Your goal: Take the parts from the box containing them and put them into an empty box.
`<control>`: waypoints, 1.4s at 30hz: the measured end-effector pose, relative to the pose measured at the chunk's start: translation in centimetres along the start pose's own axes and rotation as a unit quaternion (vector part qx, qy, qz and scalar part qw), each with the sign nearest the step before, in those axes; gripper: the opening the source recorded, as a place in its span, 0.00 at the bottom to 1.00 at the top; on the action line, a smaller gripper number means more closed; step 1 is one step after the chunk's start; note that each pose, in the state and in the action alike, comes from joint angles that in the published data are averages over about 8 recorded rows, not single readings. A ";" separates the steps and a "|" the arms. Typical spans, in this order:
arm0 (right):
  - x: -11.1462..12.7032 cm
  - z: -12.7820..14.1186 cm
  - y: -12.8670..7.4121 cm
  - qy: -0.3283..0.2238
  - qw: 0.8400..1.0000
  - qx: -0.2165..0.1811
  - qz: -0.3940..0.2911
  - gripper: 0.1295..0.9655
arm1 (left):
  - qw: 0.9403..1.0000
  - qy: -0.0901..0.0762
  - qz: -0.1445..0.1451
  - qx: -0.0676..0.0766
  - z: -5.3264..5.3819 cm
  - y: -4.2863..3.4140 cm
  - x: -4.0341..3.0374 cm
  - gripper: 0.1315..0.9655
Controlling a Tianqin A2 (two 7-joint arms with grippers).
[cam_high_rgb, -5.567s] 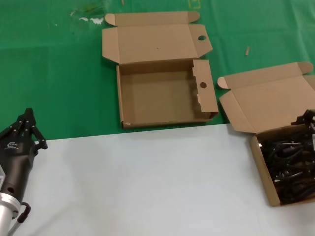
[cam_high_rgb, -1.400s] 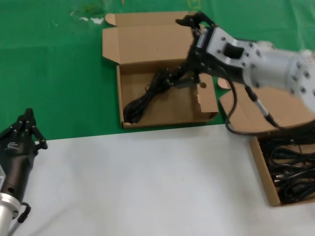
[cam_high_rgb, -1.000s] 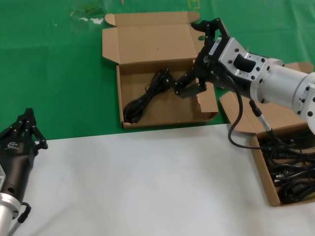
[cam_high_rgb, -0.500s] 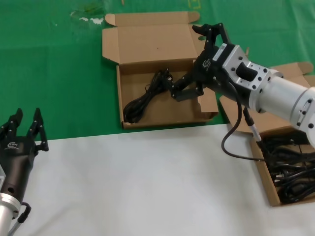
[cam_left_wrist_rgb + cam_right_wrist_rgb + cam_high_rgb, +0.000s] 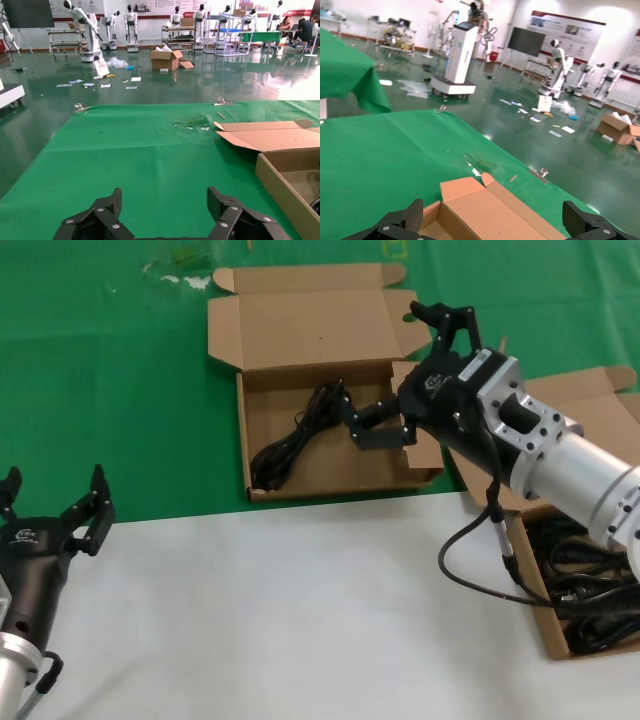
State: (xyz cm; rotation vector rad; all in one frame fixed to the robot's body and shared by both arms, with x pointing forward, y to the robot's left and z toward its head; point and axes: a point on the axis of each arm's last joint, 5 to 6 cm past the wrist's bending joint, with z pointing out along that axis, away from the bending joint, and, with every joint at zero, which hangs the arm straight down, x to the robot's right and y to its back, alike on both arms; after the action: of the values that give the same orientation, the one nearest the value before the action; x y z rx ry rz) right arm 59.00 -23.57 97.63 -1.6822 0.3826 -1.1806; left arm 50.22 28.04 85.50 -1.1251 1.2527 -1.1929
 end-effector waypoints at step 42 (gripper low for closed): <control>-5.6 -6.8 8.2 0.206 0.959 -0.028 0.191 1.00 | 1.000 0.000 0.000 0.000 0.0 0.00 0.00 1.00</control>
State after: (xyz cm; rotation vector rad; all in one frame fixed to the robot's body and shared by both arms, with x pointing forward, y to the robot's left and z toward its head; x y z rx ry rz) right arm 52.82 -26.97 87.84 -1.3191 0.9619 -1.2255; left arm 50.22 28.04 85.50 -1.1250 1.2527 -1.1928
